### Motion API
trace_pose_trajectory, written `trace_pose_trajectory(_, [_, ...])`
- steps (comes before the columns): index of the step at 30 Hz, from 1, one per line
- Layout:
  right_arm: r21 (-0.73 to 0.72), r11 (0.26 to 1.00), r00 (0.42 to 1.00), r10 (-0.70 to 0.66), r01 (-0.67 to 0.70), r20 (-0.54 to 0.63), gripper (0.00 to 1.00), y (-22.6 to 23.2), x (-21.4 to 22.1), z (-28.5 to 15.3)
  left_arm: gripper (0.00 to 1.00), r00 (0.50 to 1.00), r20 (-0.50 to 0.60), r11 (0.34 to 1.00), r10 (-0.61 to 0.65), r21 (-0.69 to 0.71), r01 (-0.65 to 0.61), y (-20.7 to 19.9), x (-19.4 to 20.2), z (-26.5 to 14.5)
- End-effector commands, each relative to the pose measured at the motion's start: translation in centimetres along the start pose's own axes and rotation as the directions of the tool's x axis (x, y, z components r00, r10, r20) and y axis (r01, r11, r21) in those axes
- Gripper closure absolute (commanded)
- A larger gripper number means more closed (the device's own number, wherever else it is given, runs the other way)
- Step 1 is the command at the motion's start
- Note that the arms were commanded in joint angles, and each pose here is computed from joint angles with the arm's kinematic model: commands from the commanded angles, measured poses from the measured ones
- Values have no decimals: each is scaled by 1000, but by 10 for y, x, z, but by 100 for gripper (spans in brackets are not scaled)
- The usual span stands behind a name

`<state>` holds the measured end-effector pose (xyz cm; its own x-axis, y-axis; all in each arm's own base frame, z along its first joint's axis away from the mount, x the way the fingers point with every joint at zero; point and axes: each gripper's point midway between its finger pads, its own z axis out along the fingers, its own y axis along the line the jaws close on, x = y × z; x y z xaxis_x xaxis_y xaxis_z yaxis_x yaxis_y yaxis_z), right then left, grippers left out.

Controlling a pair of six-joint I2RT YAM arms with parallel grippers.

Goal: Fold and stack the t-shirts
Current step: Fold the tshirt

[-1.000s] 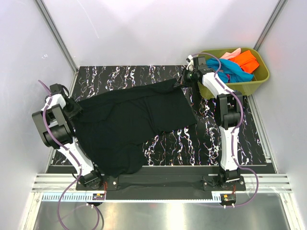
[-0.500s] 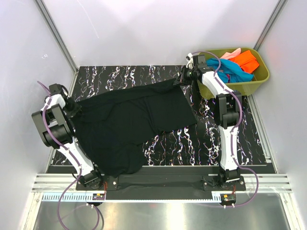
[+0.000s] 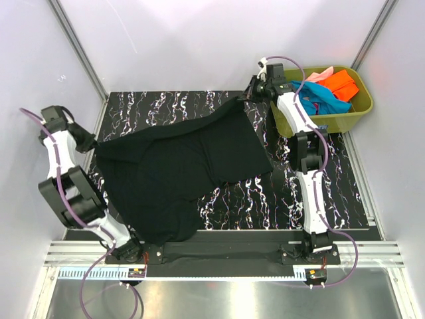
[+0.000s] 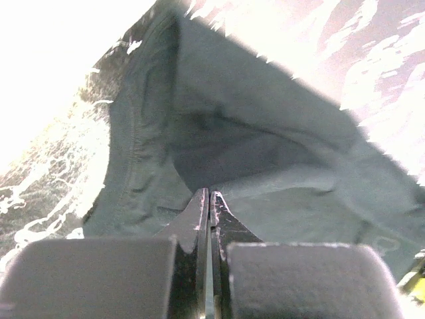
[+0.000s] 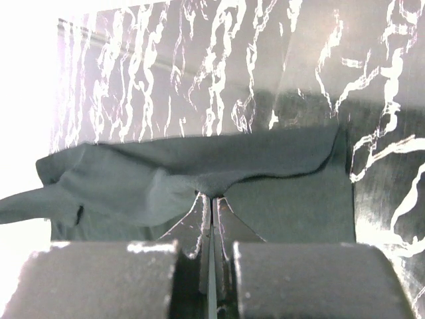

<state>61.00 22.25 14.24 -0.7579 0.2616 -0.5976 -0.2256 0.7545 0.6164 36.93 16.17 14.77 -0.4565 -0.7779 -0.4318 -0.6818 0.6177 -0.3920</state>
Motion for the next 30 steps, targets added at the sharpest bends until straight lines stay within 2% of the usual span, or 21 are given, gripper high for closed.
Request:
trace_pose_trajectory(1, [-48,998,996,-33,37,81,100,15,-31,-4,100,996,80,994,-45,99,37,-25,-23,-42])
trace_pose_trajectory(7, [-84,996,989,-27,40,145,100,14,-55,-9,100,993,86,985,-78,161,63,-39,-24,-68])
trace_pose_trajectory(11, [-109,994,990,8,8,140,100,11,-59,-13,100,995,53,983,-88,168,78,-39,-17,-71])
trace_pose_trajectory(15, [-100,995,997,28,-20,72,100,9,-41,-17,100,995,27,985,-96,149,90,-33,-7,-70])
trace_pose_trajectory(23, [-24,995,988,92,-96,-124,100,-14,25,-28,100,995,-22,993,-96,61,97,-9,14,-58])
trace_pose_trajectory(30, [61,996,984,69,-59,-164,100,-34,43,-33,100,991,-84,994,-107,-39,104,22,48,-39])
